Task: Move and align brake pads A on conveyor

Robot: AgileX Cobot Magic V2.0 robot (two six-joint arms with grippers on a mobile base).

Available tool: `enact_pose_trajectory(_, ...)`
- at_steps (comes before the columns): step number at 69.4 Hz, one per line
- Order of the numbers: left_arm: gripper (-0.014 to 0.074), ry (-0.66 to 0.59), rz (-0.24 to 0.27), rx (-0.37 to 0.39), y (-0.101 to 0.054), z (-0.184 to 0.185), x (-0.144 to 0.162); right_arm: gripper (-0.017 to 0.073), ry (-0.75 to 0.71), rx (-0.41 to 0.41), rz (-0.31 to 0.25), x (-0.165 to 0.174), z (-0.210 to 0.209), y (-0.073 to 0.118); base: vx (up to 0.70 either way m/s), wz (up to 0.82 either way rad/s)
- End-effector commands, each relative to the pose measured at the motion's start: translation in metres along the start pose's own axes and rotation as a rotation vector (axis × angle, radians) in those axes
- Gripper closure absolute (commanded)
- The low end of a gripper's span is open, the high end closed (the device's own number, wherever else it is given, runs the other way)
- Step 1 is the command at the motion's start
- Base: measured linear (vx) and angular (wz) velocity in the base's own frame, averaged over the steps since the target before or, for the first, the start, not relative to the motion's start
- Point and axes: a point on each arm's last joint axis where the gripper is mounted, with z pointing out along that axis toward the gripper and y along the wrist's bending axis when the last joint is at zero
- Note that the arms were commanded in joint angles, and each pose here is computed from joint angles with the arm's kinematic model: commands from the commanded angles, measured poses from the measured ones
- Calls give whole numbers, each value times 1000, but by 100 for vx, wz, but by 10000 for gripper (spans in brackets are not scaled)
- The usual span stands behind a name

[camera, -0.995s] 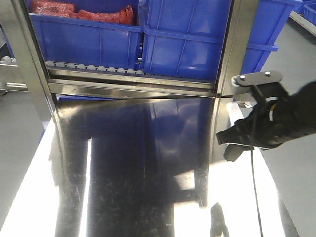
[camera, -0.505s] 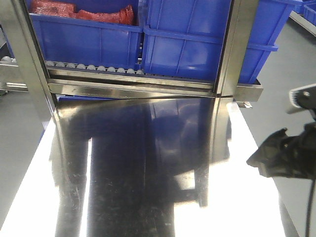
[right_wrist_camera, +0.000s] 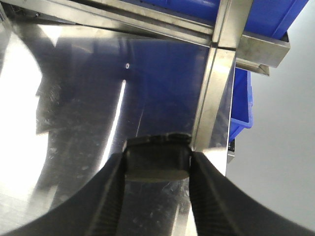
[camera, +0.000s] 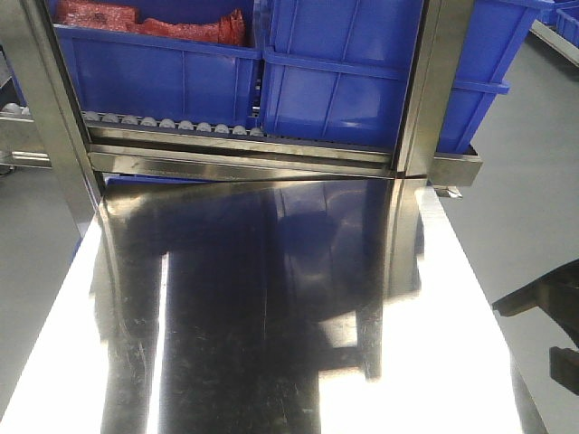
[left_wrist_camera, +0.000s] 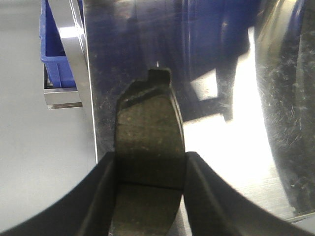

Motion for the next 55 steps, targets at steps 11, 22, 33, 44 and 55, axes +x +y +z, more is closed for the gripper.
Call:
enact_pose_trajectory(11,600,-95,1,18,-2,-5,-13,564,-133,-2,-12,-14,-9,0,0,0)
enact_pose_trajectory(22,600,-95,1,18,-2,-5,-13,564,-139,-2,-12,-15,-10,0,0,0)
enact_pose_trajectory(33,600,-95,1,18,-2,-5,-13,564,-124,0,-11,-13,-9,-1,0,0)
enact_pose_trajectory(44,600,-95,1,18,-2,-5,-13,564,-124,0,-11,-13,-9,-1,0,0)
enact_pose_trajectory(55,600,-94,1,18,-2,-5,-13,564,-124,0,-11,-13,-9,-1,0,0)
